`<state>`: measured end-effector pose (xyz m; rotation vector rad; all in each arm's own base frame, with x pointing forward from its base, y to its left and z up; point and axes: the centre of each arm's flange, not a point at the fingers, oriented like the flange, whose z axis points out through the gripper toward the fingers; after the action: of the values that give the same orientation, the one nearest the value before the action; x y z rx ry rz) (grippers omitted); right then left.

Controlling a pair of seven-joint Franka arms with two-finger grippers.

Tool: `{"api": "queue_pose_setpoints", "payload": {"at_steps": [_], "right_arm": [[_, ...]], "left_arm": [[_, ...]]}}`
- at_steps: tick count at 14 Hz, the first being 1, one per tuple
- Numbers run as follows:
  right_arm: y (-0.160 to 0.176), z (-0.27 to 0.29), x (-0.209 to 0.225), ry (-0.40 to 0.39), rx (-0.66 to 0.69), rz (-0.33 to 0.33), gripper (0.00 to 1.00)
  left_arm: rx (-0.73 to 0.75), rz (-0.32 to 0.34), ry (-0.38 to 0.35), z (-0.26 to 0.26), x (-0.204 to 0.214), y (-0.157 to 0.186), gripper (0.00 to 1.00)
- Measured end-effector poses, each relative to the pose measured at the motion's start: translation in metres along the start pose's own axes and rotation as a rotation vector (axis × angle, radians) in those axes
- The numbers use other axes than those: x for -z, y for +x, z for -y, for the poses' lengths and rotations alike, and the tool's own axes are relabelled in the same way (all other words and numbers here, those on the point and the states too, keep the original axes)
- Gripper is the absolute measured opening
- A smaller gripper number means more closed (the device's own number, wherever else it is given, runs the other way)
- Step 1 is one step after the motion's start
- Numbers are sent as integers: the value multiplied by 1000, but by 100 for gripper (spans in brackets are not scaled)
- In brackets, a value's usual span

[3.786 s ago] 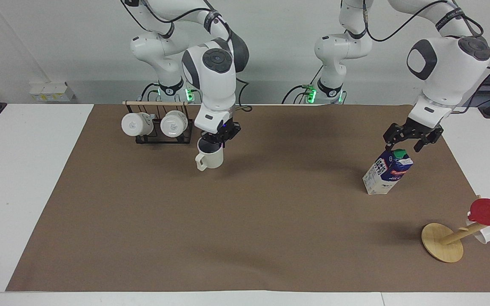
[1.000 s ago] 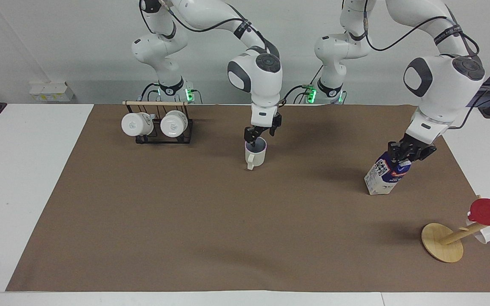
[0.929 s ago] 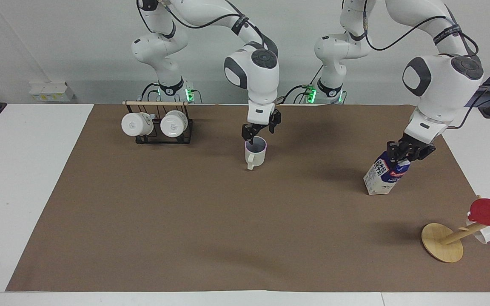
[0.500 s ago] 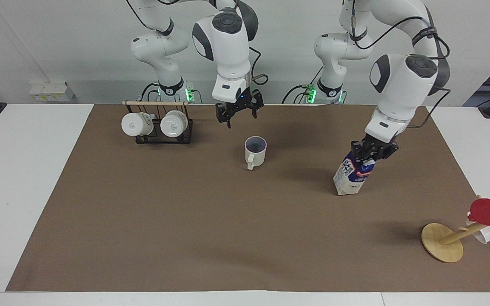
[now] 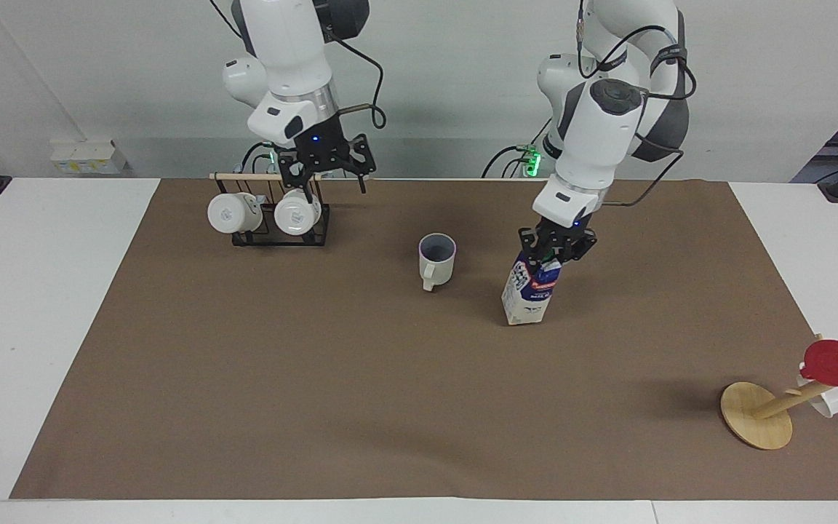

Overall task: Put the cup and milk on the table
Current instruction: 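Withdraw the right gripper while the left gripper carries the carton beside the mug, then lower the milk carton beside the mug and open the left gripper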

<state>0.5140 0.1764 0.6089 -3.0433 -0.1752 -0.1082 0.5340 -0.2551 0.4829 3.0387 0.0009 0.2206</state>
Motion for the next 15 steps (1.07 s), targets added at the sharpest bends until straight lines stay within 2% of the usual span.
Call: {"api": "queue_pose_setpoints", "payload": {"at_steps": [2,5,10,15], "right_arm": [[4,-31,19,-23,-52,-7,100],[10,-72,47,-86,-111,-54,100],[-2,-112,85,-110,-192,-17,100],[-13,-158,107,-115,-283,-38,100]], "left_arm": [[-7,6,-4,-19,-2,-10,39],[-32,17,-4,-34,-6,-22,35],[-61,41,4,-45,-13,-46,37],[-75,39,-1,-58,-17,-59,41]]}}
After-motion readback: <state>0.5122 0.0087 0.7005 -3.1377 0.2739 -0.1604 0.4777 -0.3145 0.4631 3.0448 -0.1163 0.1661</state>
